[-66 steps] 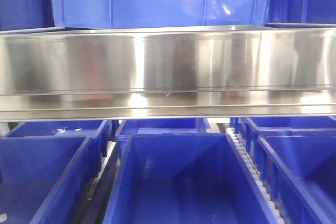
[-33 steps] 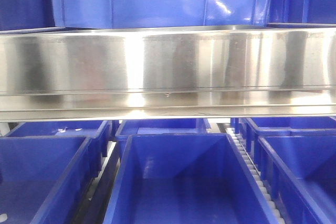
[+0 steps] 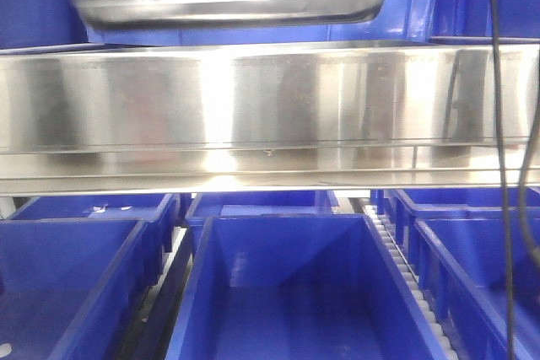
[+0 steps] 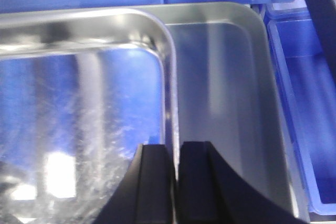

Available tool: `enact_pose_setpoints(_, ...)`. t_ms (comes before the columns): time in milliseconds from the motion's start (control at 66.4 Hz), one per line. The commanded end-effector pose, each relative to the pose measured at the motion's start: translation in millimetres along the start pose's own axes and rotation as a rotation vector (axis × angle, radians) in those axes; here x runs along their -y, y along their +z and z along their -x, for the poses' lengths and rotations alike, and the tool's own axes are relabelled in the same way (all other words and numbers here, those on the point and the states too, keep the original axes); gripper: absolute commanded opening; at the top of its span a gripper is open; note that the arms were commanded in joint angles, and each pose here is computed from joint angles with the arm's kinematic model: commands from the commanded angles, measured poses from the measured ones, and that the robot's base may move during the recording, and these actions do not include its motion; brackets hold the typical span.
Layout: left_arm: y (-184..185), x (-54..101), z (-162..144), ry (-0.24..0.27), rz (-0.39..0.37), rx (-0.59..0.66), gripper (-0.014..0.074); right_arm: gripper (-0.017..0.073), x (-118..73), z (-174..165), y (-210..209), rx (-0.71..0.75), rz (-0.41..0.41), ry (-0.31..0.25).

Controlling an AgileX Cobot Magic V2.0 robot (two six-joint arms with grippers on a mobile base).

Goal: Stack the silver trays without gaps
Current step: 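Lower the held tray onto the silver tray and open both grippers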

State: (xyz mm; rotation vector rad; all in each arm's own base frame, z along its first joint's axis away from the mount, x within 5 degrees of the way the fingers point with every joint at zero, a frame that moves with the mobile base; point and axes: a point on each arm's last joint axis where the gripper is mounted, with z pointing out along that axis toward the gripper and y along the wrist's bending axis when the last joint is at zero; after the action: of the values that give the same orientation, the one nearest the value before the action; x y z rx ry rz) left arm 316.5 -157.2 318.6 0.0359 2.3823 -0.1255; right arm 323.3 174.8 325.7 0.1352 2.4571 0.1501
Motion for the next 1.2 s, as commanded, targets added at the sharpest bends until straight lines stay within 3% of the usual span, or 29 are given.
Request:
enact_pose_setpoints(0,-4.8,18.5,5.8,-0.045,-0.128,0.056,-0.0010,0.0014,-18.8,6.5,-3.8,0.068,0.148,0.024)
enact_pose_setpoints(136,-4.8,18.3,6.2,-0.038,-0.125,0.061,0.0096,0.0150,-17.5,6.8,-2.7,0.068,0.139,0.019)
enact_pose_setpoints(211,-4.7,18.0,6.2,-0.035,-0.122,0.061,0.0202,0.0213,-16.5,7.4,-2.6,0.075,0.126,0.006)
enact_pose_setpoints(346,-2.8,8.7,7.9,-0.069,-0.076,0.055,0.0291,0.0237,-10.1,7.1,-2.1,0.073,0.055,-0.038)
enact_pose_setpoints(542,0.3,-6.5,9.4,-0.095,-0.019,0.028,0.0291,0.0237,-5.8,6.7,-1.9,0.068,0.006,-0.063)
enact_pose_setpoints(753,-3.2,-9.3,9.9,-0.090,0.006,0.017,0.0282,0.0235,-4.3,6.2,-2.7,0.060,-0.008,-0.064)
enact_pose_setpoints(859,-17.9,-8.8,18.0,-0.111,-0.012,0.046,0.0185,0.0176,-2.8,9.7,-11.6,0.067,-0.012,-0.054)
enact_pose_setpoints(949,-44.7,-8.6,30.1,-0.130,-0.049,0.113,-0.0024,0.0025,-2.1,15.0,-29.2,0.102,0.016,-0.040)
enact_pose_setpoints(994,-55.1,-8.6,33.0,-0.138,-0.066,0.136,-0.0024,-0.0030,-2.2,16.7,-41.0,0.129,0.042,-0.035)
enact_pose_setpoints(1115,-87.5,-12.8,36.8,-0.180,-0.126,0.196,0.0003,-0.0017,0.4,17.9,-67.6,0.171,0.078,-0.029)
enact_pose_setpoints(1190,-102.7,-18.0,34.4,-0.183,-0.138,0.224,-0.0003,-0.0017,1.7,14.9,-83.4,0.188,0.093,-0.080)
